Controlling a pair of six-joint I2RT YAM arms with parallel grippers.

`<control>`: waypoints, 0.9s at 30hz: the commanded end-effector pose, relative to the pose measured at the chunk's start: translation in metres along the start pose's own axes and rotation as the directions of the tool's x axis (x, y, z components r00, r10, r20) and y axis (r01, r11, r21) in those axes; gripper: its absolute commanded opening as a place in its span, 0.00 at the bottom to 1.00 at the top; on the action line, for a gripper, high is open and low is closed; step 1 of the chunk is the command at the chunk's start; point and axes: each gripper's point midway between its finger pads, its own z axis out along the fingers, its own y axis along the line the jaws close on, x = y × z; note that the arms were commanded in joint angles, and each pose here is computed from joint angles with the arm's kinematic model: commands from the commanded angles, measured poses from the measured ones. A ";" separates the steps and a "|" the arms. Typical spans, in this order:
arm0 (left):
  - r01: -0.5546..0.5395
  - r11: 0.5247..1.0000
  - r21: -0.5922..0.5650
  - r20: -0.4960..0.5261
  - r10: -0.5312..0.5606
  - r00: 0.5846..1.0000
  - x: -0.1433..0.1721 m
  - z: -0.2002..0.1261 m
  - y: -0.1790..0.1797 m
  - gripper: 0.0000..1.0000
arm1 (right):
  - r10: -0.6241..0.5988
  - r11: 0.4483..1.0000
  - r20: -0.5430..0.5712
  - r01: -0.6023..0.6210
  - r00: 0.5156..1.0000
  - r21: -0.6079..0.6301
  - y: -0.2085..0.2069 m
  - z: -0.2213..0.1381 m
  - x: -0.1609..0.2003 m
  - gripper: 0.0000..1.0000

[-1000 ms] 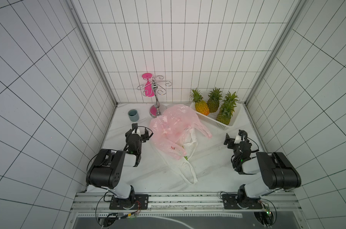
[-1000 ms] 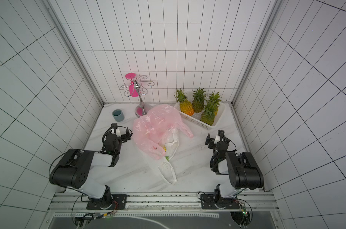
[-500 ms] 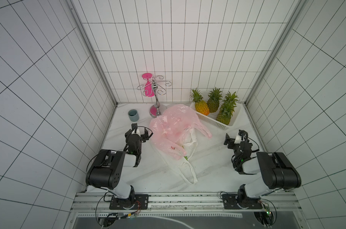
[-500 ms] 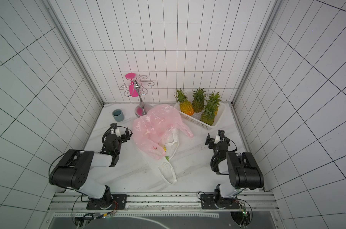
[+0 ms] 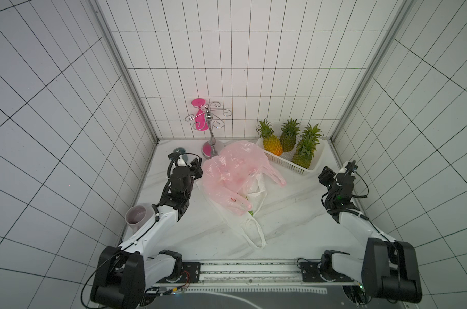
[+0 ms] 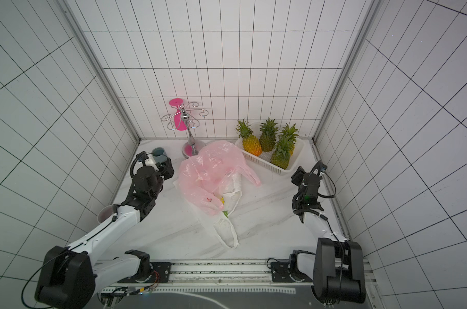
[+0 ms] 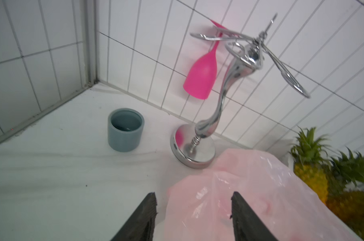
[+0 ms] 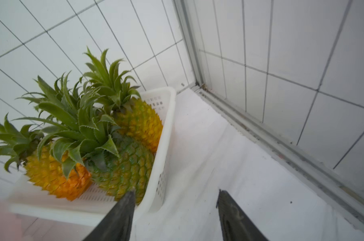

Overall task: Place the pineapple into a plastic bag & tie a knot
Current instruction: Adjust the basket at the center of the board.

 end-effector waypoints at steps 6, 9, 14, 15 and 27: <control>-0.001 0.983 0.186 -0.261 0.050 0.964 0.105 -0.067 -0.052 0.54 | 0.082 0.993 -0.200 -0.097 0.976 -0.066 0.070 0.062 -0.052 0.81; -0.014 0.978 0.207 -0.282 0.073 0.957 0.117 -0.074 -0.060 0.54 | 0.084 0.996 -0.230 -0.088 0.970 -0.006 0.070 0.096 -0.051 0.82; -0.020 0.970 0.242 -0.294 0.093 0.951 0.113 -0.075 -0.073 0.54 | 0.088 0.988 -0.260 -0.050 0.962 0.149 0.048 0.135 -0.043 0.74; -0.025 0.970 0.243 -0.291 0.097 0.952 0.111 -0.076 -0.074 0.54 | 0.090 0.984 -0.251 -0.048 0.964 0.169 0.043 0.136 -0.043 0.74; -0.050 0.968 0.245 -0.217 0.105 0.970 0.101 -0.075 -0.066 0.57 | 0.089 0.972 -0.210 -0.039 0.974 0.231 0.019 0.133 -0.062 0.62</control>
